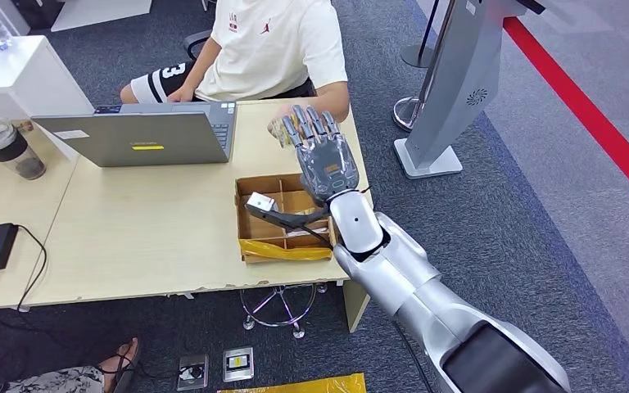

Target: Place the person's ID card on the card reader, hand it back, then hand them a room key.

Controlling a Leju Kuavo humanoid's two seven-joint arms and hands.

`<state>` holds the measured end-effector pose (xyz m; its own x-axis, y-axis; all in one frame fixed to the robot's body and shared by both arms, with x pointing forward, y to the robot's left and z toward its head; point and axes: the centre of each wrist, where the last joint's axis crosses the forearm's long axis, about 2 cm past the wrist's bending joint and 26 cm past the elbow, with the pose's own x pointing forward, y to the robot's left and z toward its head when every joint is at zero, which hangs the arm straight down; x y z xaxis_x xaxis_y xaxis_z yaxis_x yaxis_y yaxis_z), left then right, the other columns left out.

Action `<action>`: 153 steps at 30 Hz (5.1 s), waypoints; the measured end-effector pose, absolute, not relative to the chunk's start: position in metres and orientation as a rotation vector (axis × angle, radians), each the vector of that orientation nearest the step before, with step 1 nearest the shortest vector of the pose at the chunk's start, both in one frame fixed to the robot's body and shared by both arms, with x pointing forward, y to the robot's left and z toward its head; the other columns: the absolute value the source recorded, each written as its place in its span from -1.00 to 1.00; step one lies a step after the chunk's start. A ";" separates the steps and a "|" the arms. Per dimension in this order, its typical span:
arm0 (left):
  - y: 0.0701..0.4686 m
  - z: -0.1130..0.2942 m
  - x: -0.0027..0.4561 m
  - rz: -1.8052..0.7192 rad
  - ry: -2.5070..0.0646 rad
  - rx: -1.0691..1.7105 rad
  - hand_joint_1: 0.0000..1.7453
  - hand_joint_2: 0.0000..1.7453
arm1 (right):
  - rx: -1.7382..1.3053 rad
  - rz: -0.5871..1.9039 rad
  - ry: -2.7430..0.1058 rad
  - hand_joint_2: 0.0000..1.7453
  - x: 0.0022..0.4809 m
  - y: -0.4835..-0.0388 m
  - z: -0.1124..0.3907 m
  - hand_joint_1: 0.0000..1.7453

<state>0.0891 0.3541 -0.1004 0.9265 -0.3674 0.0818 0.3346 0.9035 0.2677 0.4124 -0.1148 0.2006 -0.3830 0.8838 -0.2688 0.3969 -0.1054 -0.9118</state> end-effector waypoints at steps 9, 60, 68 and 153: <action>0.354 -0.100 0.089 -0.333 -0.117 0.261 -1.00 1.00 | -1.178 1.378 -1.860 1.00 0.396 -0.104 0.209 -1.00; 0.346 -0.101 0.088 -0.200 -0.018 0.318 -1.00 1.00 | -0.953 1.686 -1.684 1.00 0.334 -0.062 0.149 -1.00; 0.345 -0.101 0.088 -0.194 -0.007 0.328 -1.00 1.00 | -0.963 1.702 -1.632 1.00 0.336 -0.068 0.141 -1.00; 0.346 -0.101 0.088 -0.183 -0.002 0.341 -1.00 1.00 | -1.017 1.501 -1.497 1.00 0.358 -0.127 0.127 0.75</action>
